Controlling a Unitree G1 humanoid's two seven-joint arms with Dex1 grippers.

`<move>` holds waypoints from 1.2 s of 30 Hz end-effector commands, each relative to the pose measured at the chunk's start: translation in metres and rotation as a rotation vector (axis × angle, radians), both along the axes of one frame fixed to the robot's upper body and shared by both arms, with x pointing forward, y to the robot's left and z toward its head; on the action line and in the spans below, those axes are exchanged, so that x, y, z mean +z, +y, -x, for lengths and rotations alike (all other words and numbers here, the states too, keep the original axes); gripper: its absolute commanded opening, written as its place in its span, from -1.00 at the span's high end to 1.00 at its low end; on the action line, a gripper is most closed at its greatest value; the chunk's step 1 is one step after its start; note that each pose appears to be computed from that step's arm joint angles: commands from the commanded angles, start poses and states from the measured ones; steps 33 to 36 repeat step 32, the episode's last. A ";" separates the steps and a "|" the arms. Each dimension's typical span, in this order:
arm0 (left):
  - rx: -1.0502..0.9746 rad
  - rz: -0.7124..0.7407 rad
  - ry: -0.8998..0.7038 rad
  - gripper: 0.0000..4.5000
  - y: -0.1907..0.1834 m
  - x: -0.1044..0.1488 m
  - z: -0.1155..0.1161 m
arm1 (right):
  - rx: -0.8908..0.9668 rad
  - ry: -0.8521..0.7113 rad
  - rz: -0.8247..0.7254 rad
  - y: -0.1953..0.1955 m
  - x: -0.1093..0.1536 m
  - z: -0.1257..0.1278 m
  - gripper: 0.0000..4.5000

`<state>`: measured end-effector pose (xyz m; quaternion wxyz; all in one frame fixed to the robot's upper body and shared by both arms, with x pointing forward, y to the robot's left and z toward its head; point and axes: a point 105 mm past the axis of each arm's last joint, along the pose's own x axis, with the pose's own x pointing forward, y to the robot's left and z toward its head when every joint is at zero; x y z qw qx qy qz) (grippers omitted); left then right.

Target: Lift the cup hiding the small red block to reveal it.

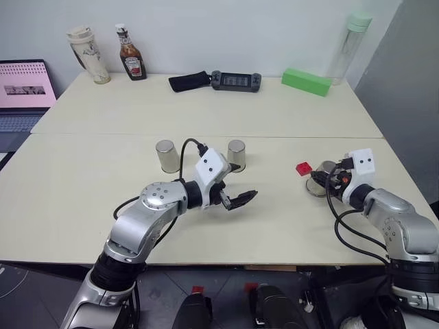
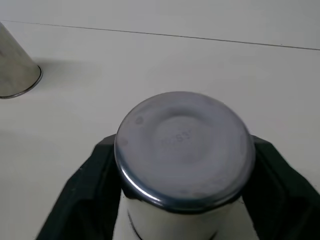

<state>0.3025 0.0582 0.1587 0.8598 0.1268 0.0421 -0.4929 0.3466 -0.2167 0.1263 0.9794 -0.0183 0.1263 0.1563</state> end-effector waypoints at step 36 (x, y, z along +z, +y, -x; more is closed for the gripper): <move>0.007 -0.017 -0.060 -1.00 0.008 0.010 0.005 | 0.301 -0.139 0.065 0.024 0.079 0.008 -0.99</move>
